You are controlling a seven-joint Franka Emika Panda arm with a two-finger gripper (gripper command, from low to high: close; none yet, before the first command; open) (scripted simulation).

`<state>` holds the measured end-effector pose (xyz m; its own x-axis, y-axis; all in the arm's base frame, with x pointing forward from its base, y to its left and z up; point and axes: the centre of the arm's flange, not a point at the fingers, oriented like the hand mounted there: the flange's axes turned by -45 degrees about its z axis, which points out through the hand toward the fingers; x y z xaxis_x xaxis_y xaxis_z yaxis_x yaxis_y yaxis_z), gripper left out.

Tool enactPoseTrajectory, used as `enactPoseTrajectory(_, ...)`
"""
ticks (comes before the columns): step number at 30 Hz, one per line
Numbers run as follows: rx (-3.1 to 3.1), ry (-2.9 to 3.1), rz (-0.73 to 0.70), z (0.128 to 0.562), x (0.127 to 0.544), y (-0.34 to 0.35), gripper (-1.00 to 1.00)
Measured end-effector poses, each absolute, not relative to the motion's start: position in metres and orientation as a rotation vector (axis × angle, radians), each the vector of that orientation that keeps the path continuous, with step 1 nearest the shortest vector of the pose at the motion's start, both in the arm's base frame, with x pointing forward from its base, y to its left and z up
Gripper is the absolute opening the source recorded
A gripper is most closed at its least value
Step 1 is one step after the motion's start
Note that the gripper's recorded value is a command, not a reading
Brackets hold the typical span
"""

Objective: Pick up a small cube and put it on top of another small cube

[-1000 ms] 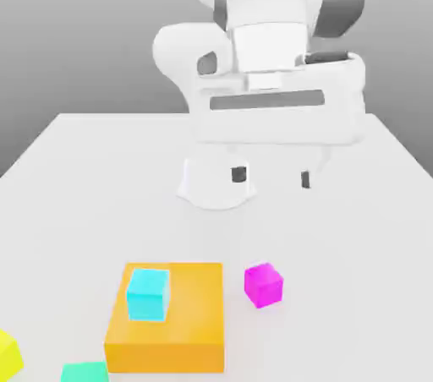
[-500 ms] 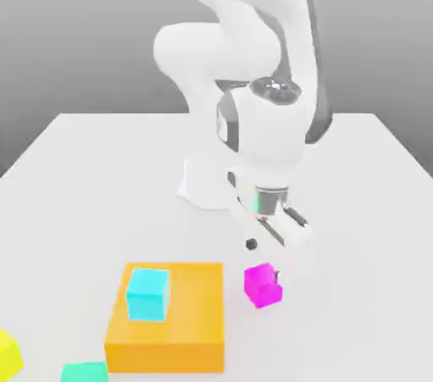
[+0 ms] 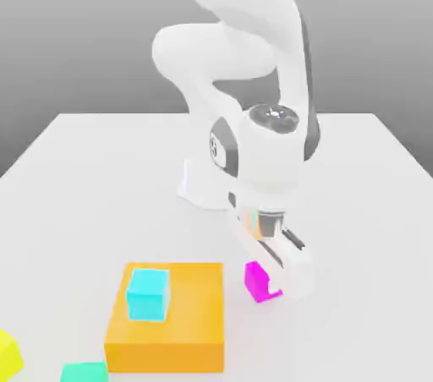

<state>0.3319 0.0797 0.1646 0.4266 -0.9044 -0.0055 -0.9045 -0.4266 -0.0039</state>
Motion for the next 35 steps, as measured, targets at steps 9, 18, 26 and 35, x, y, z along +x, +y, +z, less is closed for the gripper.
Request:
enactPoseTrajectory(9,-2.632,1.705,-0.002,0.215,0.361,0.042,-1.0)
enactPoseTrajectory(18,-2.631,1.704,-0.004,0.257,0.399,-0.019,-1.0)
enactPoseTrajectory(26,-2.631,1.71,-0.003,0.298,0.417,-0.082,-1.0)
enactPoseTrajectory(35,-2.632,1.715,-0.002,0.244,0.419,-0.097,1.0)
